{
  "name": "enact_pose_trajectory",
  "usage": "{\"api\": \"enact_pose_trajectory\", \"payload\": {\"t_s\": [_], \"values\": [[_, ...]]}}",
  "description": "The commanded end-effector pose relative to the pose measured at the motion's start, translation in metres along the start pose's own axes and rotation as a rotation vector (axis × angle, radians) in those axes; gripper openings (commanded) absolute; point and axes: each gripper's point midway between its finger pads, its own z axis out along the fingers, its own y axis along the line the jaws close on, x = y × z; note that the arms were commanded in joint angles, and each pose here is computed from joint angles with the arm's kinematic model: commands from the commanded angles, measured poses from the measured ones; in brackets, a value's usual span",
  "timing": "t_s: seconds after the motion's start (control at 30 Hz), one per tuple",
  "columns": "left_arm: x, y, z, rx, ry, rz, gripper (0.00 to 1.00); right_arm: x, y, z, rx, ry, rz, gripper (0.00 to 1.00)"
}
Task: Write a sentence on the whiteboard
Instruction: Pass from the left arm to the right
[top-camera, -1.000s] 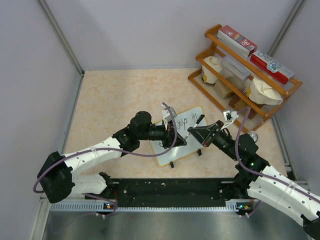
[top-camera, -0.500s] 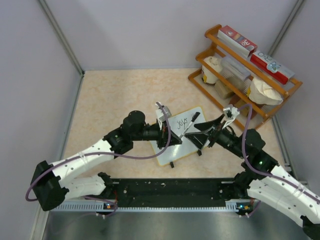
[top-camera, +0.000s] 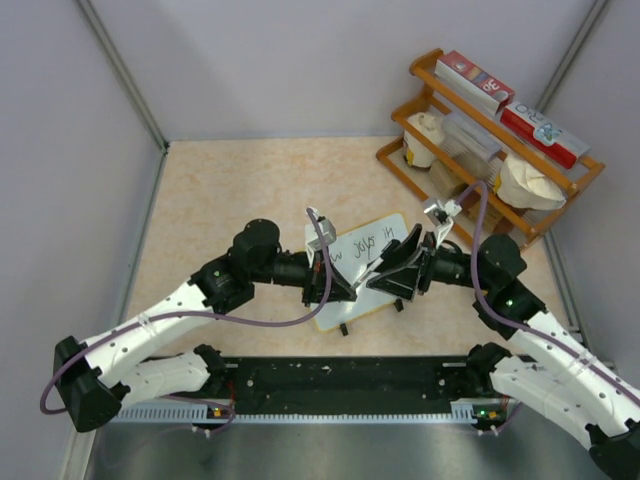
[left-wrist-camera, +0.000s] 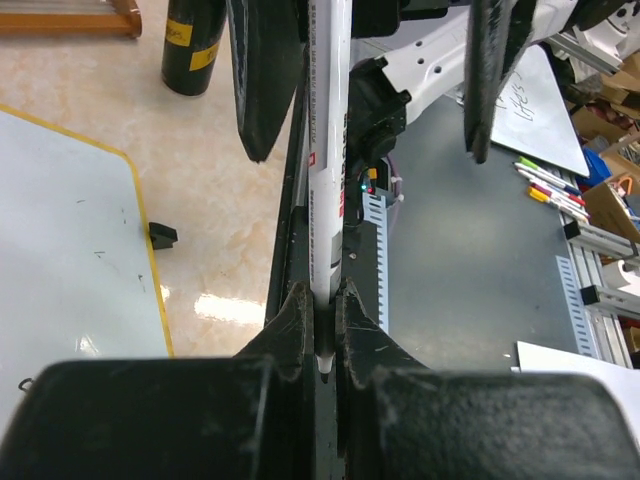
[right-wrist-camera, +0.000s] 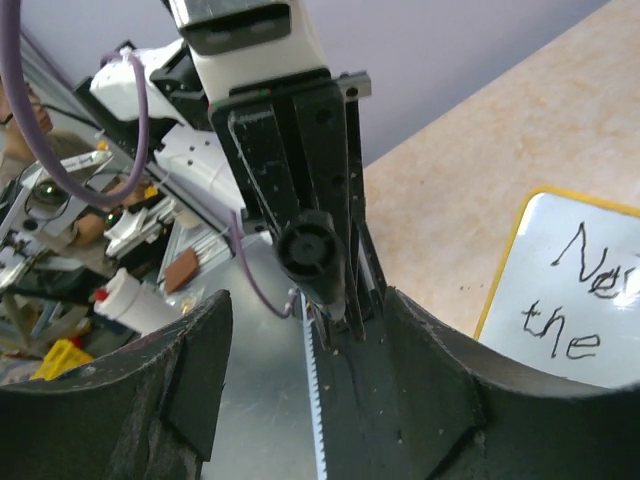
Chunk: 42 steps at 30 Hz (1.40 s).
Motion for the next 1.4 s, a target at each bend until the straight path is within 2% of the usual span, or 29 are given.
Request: {"api": "enact_pose_trajectory", "payload": {"t_s": [0.0, 0.4, 0.67, 0.8, 0.9, 1.03, 1.07, 1.1, 1.2, 1.33, 1.37], "values": [[-0.023, -0.022, -0.006, 0.074, -0.043, 0.069, 0.00, -0.001, 0.028, -0.004, -0.147, 0.017, -0.009, 0.56], [-0.018, -0.021, -0.004, 0.081, -0.027, 0.049, 0.00, 0.010, 0.025, -0.002, -0.166, 0.066, 0.035, 0.33], [-0.015, -0.021, -0.002, 0.086, -0.018, 0.042, 0.00, 0.011, 0.016, 0.002, -0.139, 0.060, 0.064, 0.32], [-0.014, -0.022, 0.000, 0.096, -0.010, 0.039, 0.00, 0.011, 0.013, 0.003, -0.127, 0.054, 0.075, 0.38], [-0.013, -0.022, 0.002, 0.099, -0.004, 0.036, 0.00, 0.012, 0.011, 0.003, -0.117, 0.055, 0.080, 0.36], [-0.012, -0.022, 0.003, 0.106, 0.000, 0.036, 0.00, 0.013, 0.008, 0.003, -0.105, 0.056, 0.084, 0.25], [-0.011, -0.023, 0.003, 0.107, 0.001, 0.036, 0.00, 0.014, 0.007, 0.003, -0.102, 0.058, 0.087, 0.18], [-0.011, -0.023, 0.002, 0.111, 0.001, 0.038, 0.00, 0.014, 0.006, 0.004, -0.099, 0.059, 0.088, 0.17], [-0.009, -0.022, 0.002, 0.106, 0.006, 0.032, 0.00, 0.016, 0.004, 0.004, -0.089, 0.063, 0.082, 0.00], [-0.005, -0.019, 0.002, 0.090, 0.012, 0.024, 0.00, 0.019, -0.002, 0.003, -0.063, 0.066, 0.075, 0.00], [-0.004, -0.017, 0.002, 0.076, 0.012, 0.020, 0.04, 0.021, -0.004, 0.002, -0.049, 0.070, 0.070, 0.00]]}}
